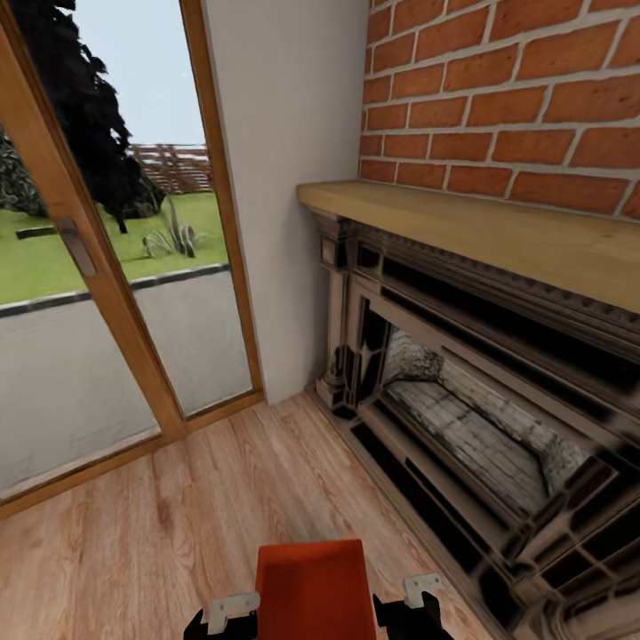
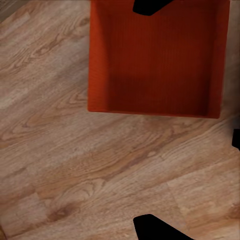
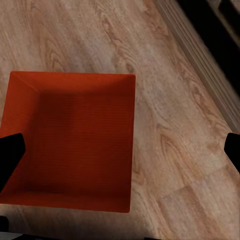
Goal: Move the two storage containers from the living room to the garage. In the garage, place one container on the floor and stack the other container on top of it (either order is fine).
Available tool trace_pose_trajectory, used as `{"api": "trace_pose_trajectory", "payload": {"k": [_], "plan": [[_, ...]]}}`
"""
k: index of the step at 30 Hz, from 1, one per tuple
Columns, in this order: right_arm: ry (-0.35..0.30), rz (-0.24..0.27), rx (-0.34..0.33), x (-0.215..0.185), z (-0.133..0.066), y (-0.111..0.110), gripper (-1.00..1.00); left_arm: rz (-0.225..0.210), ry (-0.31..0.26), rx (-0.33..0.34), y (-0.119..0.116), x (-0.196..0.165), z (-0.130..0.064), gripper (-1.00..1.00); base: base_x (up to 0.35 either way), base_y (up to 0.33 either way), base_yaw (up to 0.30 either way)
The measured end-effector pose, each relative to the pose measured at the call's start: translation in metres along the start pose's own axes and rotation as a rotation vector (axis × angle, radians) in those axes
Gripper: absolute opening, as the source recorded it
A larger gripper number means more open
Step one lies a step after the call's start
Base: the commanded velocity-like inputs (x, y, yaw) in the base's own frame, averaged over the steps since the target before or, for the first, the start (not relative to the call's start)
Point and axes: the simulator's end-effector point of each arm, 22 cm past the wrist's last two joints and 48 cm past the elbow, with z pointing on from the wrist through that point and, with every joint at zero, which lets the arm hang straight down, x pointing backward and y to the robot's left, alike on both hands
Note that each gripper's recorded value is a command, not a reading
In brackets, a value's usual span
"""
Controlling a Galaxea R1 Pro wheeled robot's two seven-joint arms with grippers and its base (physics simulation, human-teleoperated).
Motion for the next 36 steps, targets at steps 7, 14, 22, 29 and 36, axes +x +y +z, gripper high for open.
{"api": "trace_pose_trajectory", "payload": {"k": [7, 14, 22, 29, 36], "plan": [[0.001, 0.0, 0.0, 0.0001, 0.0005, -0.0001, 1.0, -0.001, 0.001, 0.001, -0.0005, 0.0001, 0.0004, 1.0, -0.183, 0.0, 0.0], [0.0, 0.0, 0.0, 0.0, 0.0002, -0.0001, 1.0, -0.002, 0.001, 0.002, -0.0004, 0.0001, 0.0002, 1.0, -0.181, 0.0, 0.0], [0.001, 0.0, 0.0, 0.0001, 0.0001, 0.0, 1.0, -0.002, 0.001, 0.001, -0.0003, 0.0001, 0.0001, 1.0, -0.011, 0.0, 0.0], [0.001, 0.0, 0.001, 0.0001, 0.0001, -0.0001, 1.0, -0.002, 0.001, 0.001, -0.0002, 0.0001, 0.0001, 1.0, 0.0, 0.0, 0.0], [-0.001, 0.0, 0.0, -0.0002, 0.0001, -0.0001, 1.0, -0.002, 0.001, 0.001, -0.0003, 0.0001, 0.0001, 1.0, 0.0, 0.0, 0.0]]}}
